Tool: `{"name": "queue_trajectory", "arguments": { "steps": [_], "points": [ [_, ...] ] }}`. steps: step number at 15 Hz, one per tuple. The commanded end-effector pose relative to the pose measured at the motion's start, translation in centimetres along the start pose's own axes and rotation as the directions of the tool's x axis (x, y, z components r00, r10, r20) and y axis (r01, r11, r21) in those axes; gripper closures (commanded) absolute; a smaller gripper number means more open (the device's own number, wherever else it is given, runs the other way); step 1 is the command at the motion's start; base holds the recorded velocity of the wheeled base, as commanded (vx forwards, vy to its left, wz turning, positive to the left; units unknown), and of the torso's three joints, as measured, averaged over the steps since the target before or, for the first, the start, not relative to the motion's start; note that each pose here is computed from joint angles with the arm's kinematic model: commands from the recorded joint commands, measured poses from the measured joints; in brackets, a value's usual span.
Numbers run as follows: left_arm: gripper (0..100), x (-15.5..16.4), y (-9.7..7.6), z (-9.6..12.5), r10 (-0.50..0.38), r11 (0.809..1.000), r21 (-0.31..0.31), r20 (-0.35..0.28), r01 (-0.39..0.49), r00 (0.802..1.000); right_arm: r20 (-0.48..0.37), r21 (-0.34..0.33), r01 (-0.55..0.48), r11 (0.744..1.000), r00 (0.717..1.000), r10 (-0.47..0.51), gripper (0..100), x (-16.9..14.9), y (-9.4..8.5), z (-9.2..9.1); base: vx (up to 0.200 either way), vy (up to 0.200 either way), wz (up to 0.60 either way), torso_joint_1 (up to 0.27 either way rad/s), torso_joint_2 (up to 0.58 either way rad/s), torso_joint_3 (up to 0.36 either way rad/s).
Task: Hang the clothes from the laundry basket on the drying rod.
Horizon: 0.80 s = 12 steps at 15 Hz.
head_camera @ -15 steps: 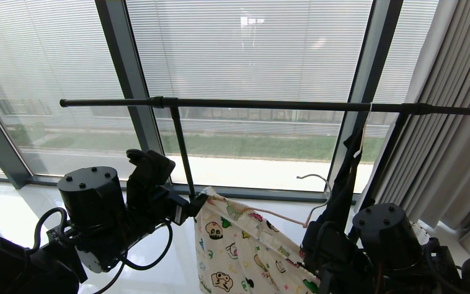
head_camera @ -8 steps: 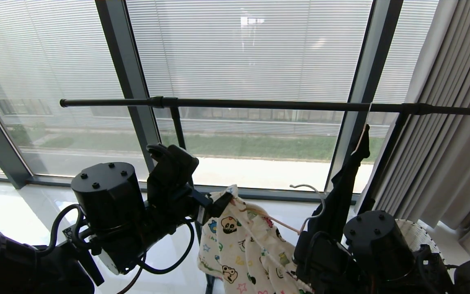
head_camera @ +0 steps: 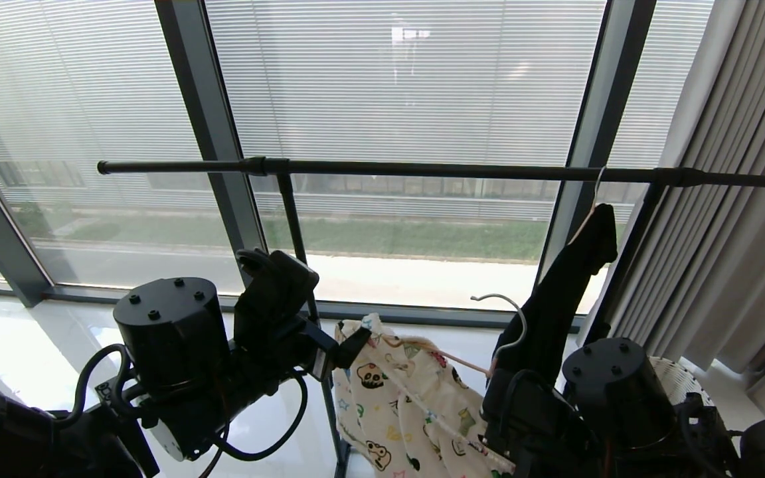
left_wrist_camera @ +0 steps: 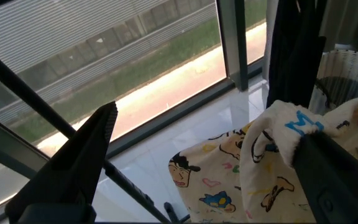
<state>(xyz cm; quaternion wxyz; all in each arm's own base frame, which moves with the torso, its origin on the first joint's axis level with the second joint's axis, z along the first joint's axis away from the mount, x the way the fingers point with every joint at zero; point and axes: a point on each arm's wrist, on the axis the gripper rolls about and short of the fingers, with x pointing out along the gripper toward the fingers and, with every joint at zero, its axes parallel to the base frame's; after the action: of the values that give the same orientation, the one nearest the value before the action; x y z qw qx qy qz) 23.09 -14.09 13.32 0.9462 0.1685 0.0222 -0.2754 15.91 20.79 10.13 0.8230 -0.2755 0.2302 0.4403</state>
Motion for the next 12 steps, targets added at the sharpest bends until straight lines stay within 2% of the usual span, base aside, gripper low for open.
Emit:
{"name": "queue_trajectory", "arguments": {
  "steps": [1, 4, 8, 10, 12],
  "points": [
    [0, -0.4, 0.2, -0.1, 0.007, 1.0, -0.001, -0.004, -0.007, 1.0, 0.006, 0.013, 0.022, 1.0, 1.0, -0.022, 100, -0.3, -0.6, 0.0, 0.0, 0.0, 0.0, 0.0, 0.0, 0.0],
    [0, -0.8, 0.2, 0.4, -0.023, 1.0, -0.01, 0.011, 0.023, 1.0, 0.0, 0.03, 0.087, 0.996, 0.996, -0.087, 100, -0.5, -1.4, 0.1, 0.0, 0.0, 0.0, 0.0, 0.0, 0.0],
    [0, -1.4, 0.3, 2.2, -0.184, 0.981, -0.068, -0.054, 0.18, 0.981, 0.048, 0.031, 0.103, 0.994, 0.993, -0.105, 100, -0.7, -1.8, 1.4, 0.0, 0.0, 0.0, 0.0, 0.0, 0.0],
    [0, -1.2, 0.6, 3.2, -0.196, 0.976, -0.112, -0.076, 0.187, 0.978, 0.055, 0.018, 0.11, 0.994, 0.992, -0.11, 100, -0.9, -1.9, 1.5, 0.0, 0.0, 0.0, 0.0, 0.0, 0.0],
    [0, -1.8, 0.9, 2.6, -0.192, 0.975, -0.139, -0.125, 0.175, 0.973, 0.066, 0.022, 0.129, 0.991, 0.989, -0.13, 100, -1.3, -2.0, 1.7, 0.0, 0.0, 0.0, 0.0, 0.0, 0.0]
  ]
}}
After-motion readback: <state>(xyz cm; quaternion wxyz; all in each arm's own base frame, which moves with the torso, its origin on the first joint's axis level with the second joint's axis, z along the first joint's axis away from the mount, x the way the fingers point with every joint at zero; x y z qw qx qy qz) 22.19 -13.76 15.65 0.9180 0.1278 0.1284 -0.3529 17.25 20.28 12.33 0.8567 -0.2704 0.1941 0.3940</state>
